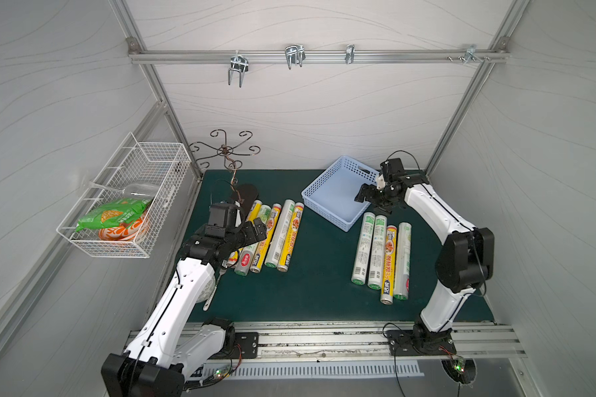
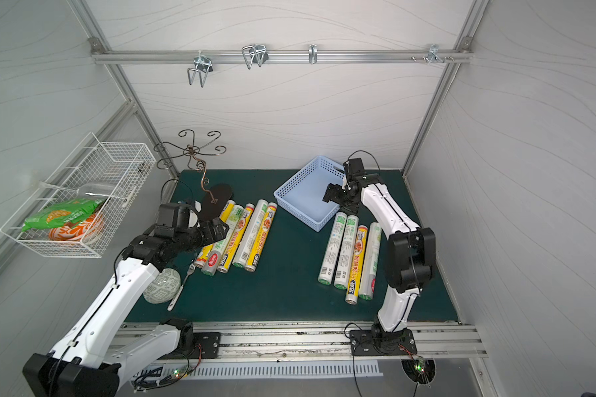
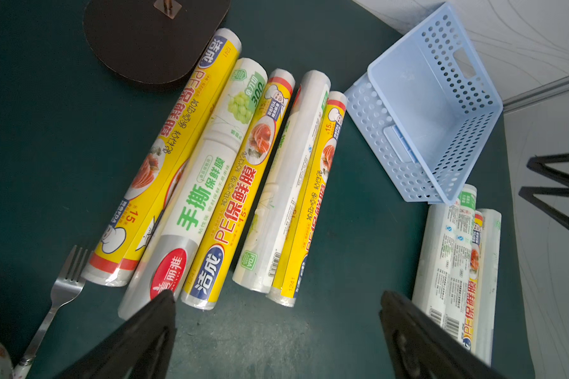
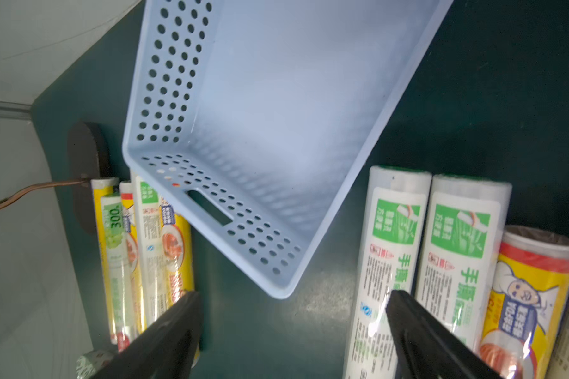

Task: Put the plastic wrap into the basket
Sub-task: Move the basket to the center of the board.

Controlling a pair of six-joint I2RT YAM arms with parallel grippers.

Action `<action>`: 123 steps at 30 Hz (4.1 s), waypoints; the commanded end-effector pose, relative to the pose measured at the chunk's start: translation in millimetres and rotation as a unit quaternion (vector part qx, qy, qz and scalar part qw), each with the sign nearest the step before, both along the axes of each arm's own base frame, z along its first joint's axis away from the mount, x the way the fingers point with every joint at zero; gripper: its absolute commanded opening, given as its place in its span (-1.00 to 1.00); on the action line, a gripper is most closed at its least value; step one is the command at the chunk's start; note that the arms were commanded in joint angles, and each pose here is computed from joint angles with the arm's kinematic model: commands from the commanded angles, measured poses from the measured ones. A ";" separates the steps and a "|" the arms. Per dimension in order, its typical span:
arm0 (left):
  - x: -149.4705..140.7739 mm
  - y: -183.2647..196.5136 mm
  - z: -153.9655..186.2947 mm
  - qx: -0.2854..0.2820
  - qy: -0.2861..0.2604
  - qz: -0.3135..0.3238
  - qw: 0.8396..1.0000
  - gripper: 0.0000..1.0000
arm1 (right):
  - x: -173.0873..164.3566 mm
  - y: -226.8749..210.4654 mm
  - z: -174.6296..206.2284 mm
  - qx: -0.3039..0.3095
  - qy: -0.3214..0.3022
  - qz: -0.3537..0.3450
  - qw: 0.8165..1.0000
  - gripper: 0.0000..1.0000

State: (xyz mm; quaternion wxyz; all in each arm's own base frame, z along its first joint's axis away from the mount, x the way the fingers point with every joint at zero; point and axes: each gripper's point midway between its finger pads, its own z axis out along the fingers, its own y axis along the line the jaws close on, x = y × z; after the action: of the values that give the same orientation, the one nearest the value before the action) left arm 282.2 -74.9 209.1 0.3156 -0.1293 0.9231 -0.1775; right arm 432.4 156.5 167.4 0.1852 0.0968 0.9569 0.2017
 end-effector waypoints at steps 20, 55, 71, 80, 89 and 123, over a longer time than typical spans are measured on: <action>45.7 -25.4 -2.5 -0.053 0.004 -0.014 0.998 0.89 | 70.7 -38.9 -74.9 -0.052 0.068 -0.026 0.996 0.42; 35.0 -23.5 -22.8 -0.052 0.030 -0.010 0.998 0.86 | 87.3 -60.0 -87.6 -0.089 0.070 -0.007 0.993 -0.51; 33.0 -23.4 -26.8 -0.050 0.038 -0.010 0.998 0.85 | 86.6 -51.7 -82.2 -0.073 0.064 0.020 0.995 -0.71; 30.8 -22.4 -27.9 -0.048 0.040 -0.010 0.998 0.85 | 68.4 -28.0 -76.4 -0.075 0.064 0.053 0.994 -0.76; 29.4 -22.9 -28.3 -0.050 0.041 -0.011 0.998 0.85 | 40.0 -11.1 -74.6 -0.078 0.072 0.082 0.991 -0.81; 28.8 -24.9 -29.2 -0.051 0.046 -0.018 0.997 0.86 | -86.9 8.0 -83.7 -0.133 0.110 0.152 0.973 -0.89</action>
State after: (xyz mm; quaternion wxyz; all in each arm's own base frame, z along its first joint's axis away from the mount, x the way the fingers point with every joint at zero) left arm 308.7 -97.0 171.7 0.2526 -0.1450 0.9321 -0.2152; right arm 365.3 169.6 79.6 0.0742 -0.0487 0.9912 0.0986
